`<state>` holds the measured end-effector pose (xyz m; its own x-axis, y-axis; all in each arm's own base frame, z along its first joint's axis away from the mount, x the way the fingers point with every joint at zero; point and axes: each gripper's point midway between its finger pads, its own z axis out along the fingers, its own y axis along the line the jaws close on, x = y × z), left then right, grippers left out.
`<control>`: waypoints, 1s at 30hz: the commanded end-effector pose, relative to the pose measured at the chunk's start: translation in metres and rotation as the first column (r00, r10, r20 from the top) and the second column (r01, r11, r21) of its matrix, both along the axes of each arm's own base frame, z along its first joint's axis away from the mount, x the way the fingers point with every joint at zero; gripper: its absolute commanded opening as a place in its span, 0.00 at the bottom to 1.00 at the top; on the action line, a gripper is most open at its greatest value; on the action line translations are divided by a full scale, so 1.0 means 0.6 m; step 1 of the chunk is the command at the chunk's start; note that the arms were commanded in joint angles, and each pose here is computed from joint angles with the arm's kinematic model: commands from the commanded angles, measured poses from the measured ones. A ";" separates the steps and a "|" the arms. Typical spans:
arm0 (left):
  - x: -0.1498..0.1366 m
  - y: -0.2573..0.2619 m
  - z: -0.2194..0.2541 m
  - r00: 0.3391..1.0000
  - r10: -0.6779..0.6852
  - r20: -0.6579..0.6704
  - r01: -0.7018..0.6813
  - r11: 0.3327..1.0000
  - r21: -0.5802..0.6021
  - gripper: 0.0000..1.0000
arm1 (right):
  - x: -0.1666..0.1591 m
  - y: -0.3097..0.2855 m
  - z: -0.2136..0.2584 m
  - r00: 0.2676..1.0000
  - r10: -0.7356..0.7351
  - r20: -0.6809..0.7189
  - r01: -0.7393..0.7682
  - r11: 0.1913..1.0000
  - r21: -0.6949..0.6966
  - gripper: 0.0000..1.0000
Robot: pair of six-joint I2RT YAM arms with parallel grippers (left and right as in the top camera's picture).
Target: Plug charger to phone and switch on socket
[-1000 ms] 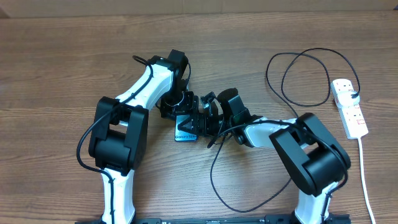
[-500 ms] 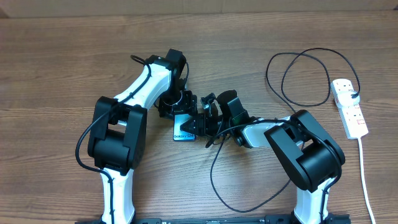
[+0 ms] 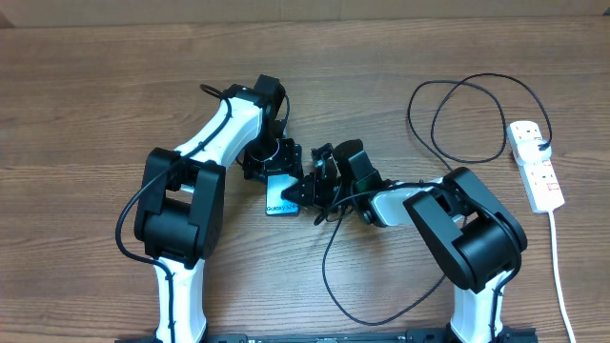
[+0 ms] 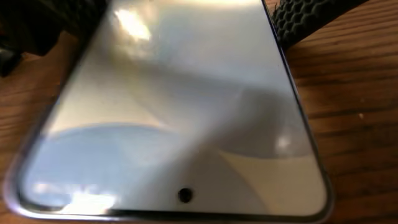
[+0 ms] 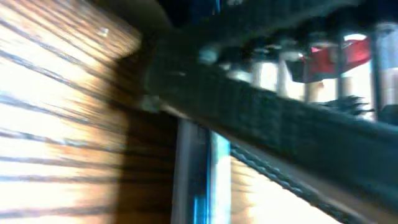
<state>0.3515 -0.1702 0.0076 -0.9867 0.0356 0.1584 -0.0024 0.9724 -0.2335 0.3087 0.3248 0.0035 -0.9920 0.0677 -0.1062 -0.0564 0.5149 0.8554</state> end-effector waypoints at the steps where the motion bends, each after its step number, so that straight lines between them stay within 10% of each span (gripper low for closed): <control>1: -0.014 -0.017 -0.019 0.999 -0.021 -0.038 0.019 0.999 -0.031 0.83 | -0.002 0.002 -0.015 1.000 0.009 0.022 -0.009 1.000 -0.020 0.04; 5: -0.015 -0.016 -0.019 0.999 -0.021 -0.040 0.020 0.999 -0.031 1.00 | -0.005 0.009 -0.002 0.999 0.038 0.034 -0.039 0.999 0.020 0.04; 30: 0.063 -0.003 0.161 0.988 0.095 0.119 -0.059 0.959 -0.276 0.99 | 0.004 -0.025 0.102 0.990 0.039 0.135 -0.039 0.999 -0.001 0.04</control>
